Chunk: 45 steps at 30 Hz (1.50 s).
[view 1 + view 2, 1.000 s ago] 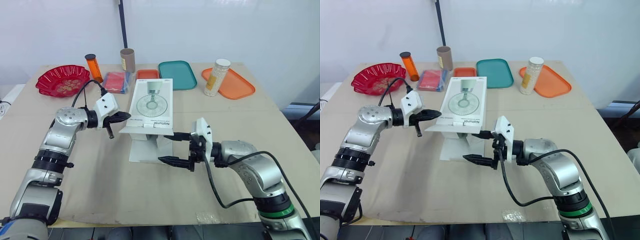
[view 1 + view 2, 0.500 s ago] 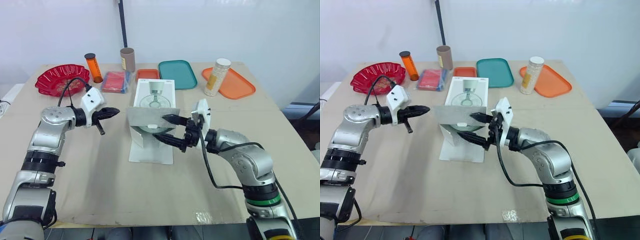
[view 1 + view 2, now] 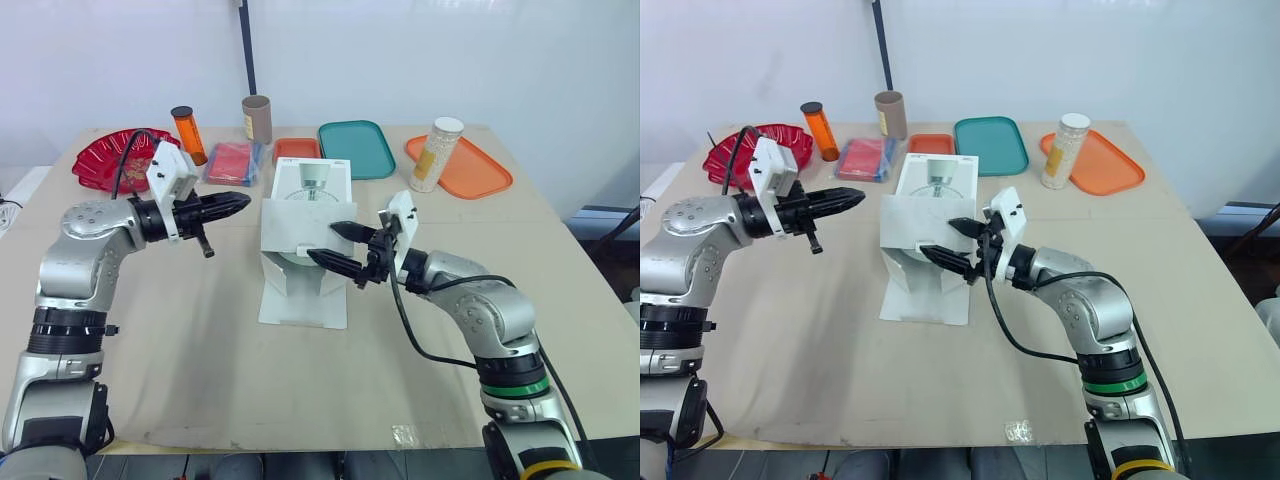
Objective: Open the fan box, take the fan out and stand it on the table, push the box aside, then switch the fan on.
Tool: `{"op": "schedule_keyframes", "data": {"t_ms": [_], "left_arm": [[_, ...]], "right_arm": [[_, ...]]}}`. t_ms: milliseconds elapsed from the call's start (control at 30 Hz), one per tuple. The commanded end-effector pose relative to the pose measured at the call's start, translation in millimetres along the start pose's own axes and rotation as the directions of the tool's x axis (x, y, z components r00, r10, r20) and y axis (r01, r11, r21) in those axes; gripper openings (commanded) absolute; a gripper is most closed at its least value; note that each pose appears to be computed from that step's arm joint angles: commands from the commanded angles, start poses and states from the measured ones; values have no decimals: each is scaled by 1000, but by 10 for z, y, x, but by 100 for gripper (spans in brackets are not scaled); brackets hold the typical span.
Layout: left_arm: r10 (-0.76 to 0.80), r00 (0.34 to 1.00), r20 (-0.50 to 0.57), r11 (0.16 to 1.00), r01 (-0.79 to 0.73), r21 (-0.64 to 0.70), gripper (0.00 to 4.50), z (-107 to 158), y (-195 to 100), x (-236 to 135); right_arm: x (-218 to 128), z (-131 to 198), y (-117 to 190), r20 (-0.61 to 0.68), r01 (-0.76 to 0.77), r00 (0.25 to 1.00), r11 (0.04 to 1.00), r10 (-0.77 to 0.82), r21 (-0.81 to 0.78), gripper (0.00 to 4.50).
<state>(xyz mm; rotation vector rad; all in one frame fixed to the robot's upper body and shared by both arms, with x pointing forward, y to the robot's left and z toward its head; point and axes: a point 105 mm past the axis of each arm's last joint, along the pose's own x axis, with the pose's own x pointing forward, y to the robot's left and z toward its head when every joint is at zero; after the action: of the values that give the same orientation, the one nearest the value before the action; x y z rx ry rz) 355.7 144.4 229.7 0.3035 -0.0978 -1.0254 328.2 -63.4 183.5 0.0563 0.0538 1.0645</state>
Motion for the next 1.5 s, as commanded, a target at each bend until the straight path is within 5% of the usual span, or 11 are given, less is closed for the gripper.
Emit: {"op": "schedule_keyframes", "data": {"t_ms": [33, 567, 933, 1033, 1067, 1100, 1133, 1333, 1500], "left_arm": [[-34, 999, 2, 999, 34, 26, 10, 3, -35, 188], [-55, 983, -174, 997, 65, 49, 10, -495, 43, 370], [-59, 981, -187, 995, 72, 64, 10, -544, 20, 363], [-55, 981, -188, 996, 68, 66, 0, -559, 19, 357], [-54, 981, -188, 996, 67, 66, 0, -561, 17, 357], [-52, 981, -187, 996, 66, 67, 0, -561, 16, 359], [-50, 981, -185, 996, 64, 67, 0, -561, 16, 361], [-45, 984, -173, 996, 58, 69, 0, -547, 5, 388], [-43, 985, -170, 996, 56, 70, 0, -554, 0, 388]], "right_arm": [[14, 108, 37, 17, -10, 1000, 999, 11, -44, 450], [-25, 159, -5, -47, 36, 998, 996, -40, -78, 450], [-64, 294, -34, -101, 36, 994, 991, -49, -127, 450], [-73, 316, 31, -109, 4, 994, 991, -19, -133, 318], [-70, 322, 53, -114, -5, 993, 990, -11, -139, 318], [-63, 327, 76, -120, -15, 993, 989, -3, -150, 241], [-49, 331, 90, -128, -19, 992, 987, -2, -159, 243], [-13, 245, 104, -221, -33, 975, 974, -17, -222, 24], [-22, 132, 184, -288, -94, 957, 963, 17, -253, 4]]}}
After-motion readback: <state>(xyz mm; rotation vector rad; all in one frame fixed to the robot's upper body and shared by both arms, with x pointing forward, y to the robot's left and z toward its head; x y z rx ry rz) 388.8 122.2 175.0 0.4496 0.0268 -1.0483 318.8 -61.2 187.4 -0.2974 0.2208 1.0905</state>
